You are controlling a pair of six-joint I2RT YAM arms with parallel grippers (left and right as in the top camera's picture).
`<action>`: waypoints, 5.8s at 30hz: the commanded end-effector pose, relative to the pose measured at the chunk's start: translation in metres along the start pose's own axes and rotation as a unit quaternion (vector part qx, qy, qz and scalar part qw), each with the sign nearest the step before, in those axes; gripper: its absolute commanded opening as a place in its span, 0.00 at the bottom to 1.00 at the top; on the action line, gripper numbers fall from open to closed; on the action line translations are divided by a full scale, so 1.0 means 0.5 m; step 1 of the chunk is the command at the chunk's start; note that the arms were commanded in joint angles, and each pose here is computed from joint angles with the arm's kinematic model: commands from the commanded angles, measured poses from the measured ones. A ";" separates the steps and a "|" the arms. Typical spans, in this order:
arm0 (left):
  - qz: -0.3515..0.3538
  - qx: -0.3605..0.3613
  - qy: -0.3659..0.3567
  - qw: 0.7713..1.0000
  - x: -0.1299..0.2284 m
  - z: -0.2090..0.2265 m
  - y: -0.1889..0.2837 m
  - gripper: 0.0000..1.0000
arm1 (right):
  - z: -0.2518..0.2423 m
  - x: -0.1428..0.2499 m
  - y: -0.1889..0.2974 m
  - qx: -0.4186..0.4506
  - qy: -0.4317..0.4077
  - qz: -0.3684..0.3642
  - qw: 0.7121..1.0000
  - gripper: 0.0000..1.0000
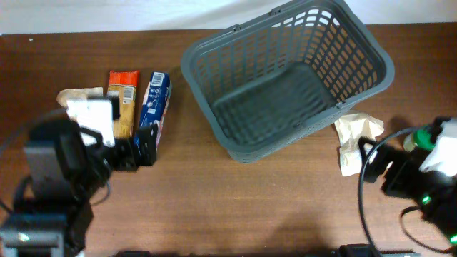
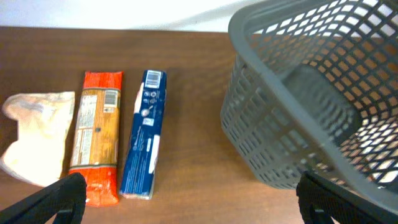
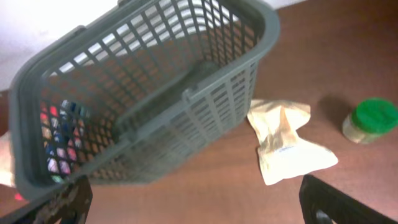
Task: Pack container
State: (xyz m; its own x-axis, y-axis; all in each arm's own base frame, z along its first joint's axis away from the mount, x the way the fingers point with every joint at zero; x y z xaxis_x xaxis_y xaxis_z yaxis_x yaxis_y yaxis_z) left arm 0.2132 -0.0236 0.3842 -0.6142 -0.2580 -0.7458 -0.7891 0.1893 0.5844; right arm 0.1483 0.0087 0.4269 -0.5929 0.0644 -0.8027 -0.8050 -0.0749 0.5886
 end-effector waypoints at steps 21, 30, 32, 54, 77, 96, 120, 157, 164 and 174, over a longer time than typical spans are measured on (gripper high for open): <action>0.135 0.153 -0.083 0.975 0.018 -0.165 0.007 0.02 | -0.010 -0.107 -0.190 0.008 0.008 0.097 0.995 0.04; 0.209 0.174 -0.213 0.938 0.134 -0.276 0.042 0.02 | -0.042 -0.167 -0.290 0.046 0.005 0.061 0.997 0.04; 0.231 0.168 -0.236 0.929 0.157 -0.292 0.029 0.02 | -0.058 -0.168 -0.309 0.054 -0.003 0.067 0.996 0.04; 0.300 0.114 -0.366 0.873 0.285 -0.414 -0.155 0.02 | -0.100 -0.113 -0.475 0.059 -0.022 0.180 0.982 0.04; 0.272 -0.029 -0.281 0.920 0.153 -0.266 -0.275 0.02 | -0.097 -0.048 -0.454 0.059 -0.029 0.275 0.959 0.04; 0.286 -0.203 -0.177 0.920 0.101 -0.108 -0.261 0.02 | -0.253 -0.181 -0.384 0.088 -0.102 0.090 0.987 0.04; 0.273 -0.289 0.005 0.918 0.019 0.099 -0.257 0.02 | -0.176 -0.151 -0.586 -0.017 -0.101 0.151 0.983 0.04; 0.415 -0.071 -0.069 0.905 0.089 0.168 -0.488 0.85 | -0.458 -0.103 -0.074 0.278 -0.270 0.006 0.922 0.99; 0.454 -0.072 -0.087 0.884 0.145 0.207 -0.573 0.85 | -0.460 -0.102 -0.077 0.277 -0.271 0.008 0.922 0.99; 0.485 -0.127 -0.101 0.859 0.223 0.278 -0.676 0.59 | -0.460 -0.102 -0.077 0.277 -0.271 0.008 0.922 0.99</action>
State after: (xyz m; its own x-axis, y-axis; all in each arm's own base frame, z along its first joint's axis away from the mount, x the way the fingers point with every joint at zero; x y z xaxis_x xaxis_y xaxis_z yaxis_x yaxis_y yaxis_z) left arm 0.4080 0.0107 0.0709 -0.9935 0.0774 0.0835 0.0856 0.0251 0.9960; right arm 0.2163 -0.2185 0.4228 -0.4136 0.5617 -0.7166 -0.6034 0.4203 0.6777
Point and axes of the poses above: each gripper's point midway between its finger pads, its own y axis back along the fingers, its own z axis along the line the jaws close on, x = y × z, the point moved 6 cm from there along y, back along the fingers, and after that the axes turned 12 degrees about y, right-handed, at the moved point
